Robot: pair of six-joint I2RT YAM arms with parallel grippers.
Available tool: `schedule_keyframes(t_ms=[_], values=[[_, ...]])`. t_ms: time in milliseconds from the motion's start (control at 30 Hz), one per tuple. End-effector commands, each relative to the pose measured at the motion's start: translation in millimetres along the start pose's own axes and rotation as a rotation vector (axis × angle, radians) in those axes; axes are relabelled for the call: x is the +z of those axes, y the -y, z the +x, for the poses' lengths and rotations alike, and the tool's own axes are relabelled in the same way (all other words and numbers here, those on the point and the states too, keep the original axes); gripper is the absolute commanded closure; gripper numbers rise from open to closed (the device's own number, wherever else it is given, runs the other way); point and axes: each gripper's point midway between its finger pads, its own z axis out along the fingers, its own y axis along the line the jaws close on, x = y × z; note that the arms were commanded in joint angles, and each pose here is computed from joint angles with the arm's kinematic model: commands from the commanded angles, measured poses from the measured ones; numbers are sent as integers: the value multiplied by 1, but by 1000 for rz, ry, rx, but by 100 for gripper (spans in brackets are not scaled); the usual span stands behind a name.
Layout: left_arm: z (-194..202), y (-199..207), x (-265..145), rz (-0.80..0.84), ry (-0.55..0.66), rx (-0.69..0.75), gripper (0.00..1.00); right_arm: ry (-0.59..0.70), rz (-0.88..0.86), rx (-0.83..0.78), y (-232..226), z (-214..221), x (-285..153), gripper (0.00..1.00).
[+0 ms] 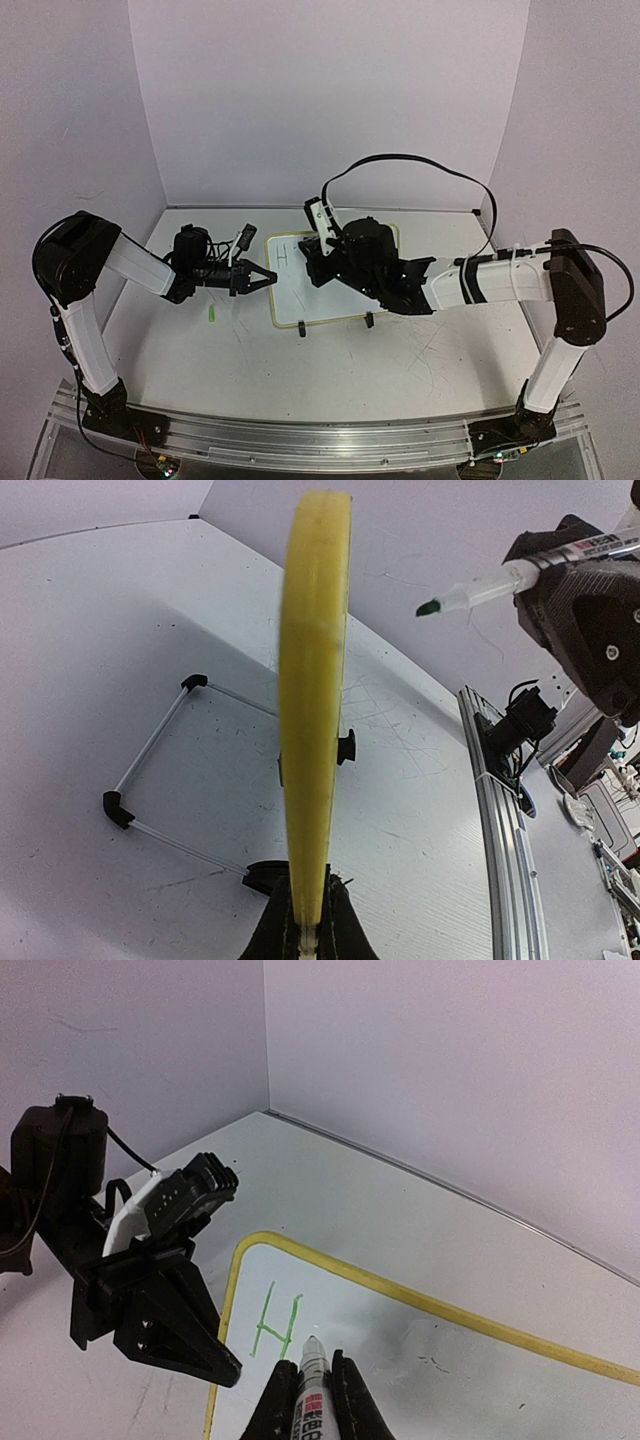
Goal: Write a sentence on the whiteboard
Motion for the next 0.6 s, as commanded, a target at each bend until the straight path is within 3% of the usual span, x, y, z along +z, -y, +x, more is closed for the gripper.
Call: schedule_keyframes(t_ms=[0, 567], values=[[-7, -3, -2, -35, 13, 41, 100, 25, 17, 4, 1, -11, 7, 100], [-7, -3, -2, -33, 12, 40, 100, 5, 65, -2, 7, 0, 16, 100]])
